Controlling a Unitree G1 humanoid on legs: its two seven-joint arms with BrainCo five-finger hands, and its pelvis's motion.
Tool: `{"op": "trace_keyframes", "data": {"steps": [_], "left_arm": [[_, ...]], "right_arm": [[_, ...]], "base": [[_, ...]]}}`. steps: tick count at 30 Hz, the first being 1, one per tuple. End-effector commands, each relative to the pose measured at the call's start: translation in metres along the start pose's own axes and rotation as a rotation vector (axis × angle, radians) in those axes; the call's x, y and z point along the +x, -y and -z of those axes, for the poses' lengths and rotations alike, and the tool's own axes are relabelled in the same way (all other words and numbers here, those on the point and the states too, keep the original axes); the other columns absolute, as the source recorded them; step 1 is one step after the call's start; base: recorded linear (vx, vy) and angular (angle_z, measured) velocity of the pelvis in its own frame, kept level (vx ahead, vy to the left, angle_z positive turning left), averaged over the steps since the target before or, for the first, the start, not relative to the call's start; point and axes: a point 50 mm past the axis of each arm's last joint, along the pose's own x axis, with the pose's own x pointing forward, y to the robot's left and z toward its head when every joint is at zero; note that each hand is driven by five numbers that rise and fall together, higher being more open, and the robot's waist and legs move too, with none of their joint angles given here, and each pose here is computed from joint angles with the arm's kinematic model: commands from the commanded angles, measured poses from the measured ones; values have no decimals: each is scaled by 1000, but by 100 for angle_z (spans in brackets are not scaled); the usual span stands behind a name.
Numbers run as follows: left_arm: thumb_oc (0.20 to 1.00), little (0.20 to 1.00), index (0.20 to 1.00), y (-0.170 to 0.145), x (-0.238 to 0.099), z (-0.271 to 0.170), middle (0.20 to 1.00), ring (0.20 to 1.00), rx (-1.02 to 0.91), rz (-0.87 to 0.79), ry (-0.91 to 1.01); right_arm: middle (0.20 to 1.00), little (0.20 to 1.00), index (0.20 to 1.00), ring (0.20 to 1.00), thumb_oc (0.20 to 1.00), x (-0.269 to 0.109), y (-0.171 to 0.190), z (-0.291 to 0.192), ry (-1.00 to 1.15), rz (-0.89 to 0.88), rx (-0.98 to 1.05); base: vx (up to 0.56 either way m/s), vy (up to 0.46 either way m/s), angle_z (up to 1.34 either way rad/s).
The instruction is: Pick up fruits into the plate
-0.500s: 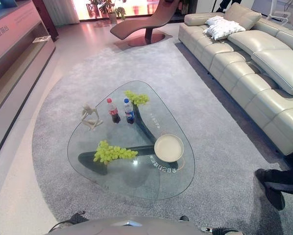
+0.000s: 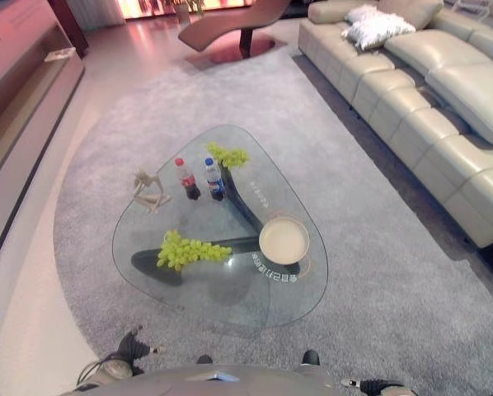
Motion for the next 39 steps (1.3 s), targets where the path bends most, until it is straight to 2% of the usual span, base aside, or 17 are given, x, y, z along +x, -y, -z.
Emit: {"op": "trace_keyframes", "data": {"steps": [1, 7, 9, 10, 11, 12, 13, 15, 16, 21, 28, 39], "left_arm": [[1000, 1000, 1000, -61, 20, -53, 1000, 1000, 72, -219, 184], [1000, 1000, 1000, -111, 21, -92, 1000, 1000, 191, -401, 357], [1000, 1000, 1000, -140, 16, -117, 1000, 1000, 271, -503, 441], [1000, 1000, 1000, -140, 16, -117, 1000, 1000, 271, -503, 441], [1000, 1000, 1000, -164, 13, -136, 1000, 1000, 295, -587, 483], [1000, 1000, 1000, -164, 13, -136, 1000, 1000, 295, -587, 483], [1000, 1000, 1000, -189, 8, -155, 1000, 1000, 349, -678, 517], [1000, 1000, 1000, -193, 7, -157, 1000, 1000, 358, -691, 521], [1000, 1000, 1000, -222, -2, -177, 1000, 1000, 422, -799, 547], [1000, 1000, 1000, -256, -18, -202, 1000, 1000, 485, -947, 582], [1000, 1000, 1000, -292, -42, -230, 1000, 1000, 568, -1124, 627], [1000, 1000, 1000, -317, -55, -236, 1000, 1000, 602, -1221, 564]], "right_arm": [[1000, 1000, 1000, 1000, 1000, -5, 17, -44, 87, 55, -40], [1000, 1000, 1000, 1000, 1000, -10, 33, -62, 172, 110, -40], [1000, 1000, 1000, 1000, 1000, -15, 44, -75, 227, 141, -58], [1000, 1000, 1000, 1000, 1000, -15, 44, -75, 227, 141, -58], [1000, 1000, 1000, 1000, 1000, -20, 54, -90, 271, 160, -67], [1000, 1000, 1000, 1000, 1000, -20, 54, -90, 271, 160, -67], [1000, 1000, 1000, 1000, 1000, -25, 59, -102, 312, 170, -64], [1000, 1000, 1000, 1000, 1000, -25, 59, -104, 316, 170, -61], [1000, 1000, 1000, 1000, 1000, -28, 56, -113, 347, 167, -53], [1000, 1000, 1000, 1000, 1000, -31, 50, -124, 389, 158, -58], [1000, 1000, 1000, 1000, 1000, -44, 58, -151, 477, 177, -61], [1000, 1000, 1000, 1000, 1000, -59, 79, -169, 540, 233, -74]], "base": [[-185, 55, -7], [-64, 57, -8], [-132, 65, -2], [-201, 53, -6], [-130, 26, -4], [-226, 20, -15], [-96, -5, -12], [-84, -35, -5], [-70, -66, 2], [-65, -70, 6], [-52, -17, 6], [-24, 43, -2]]}}
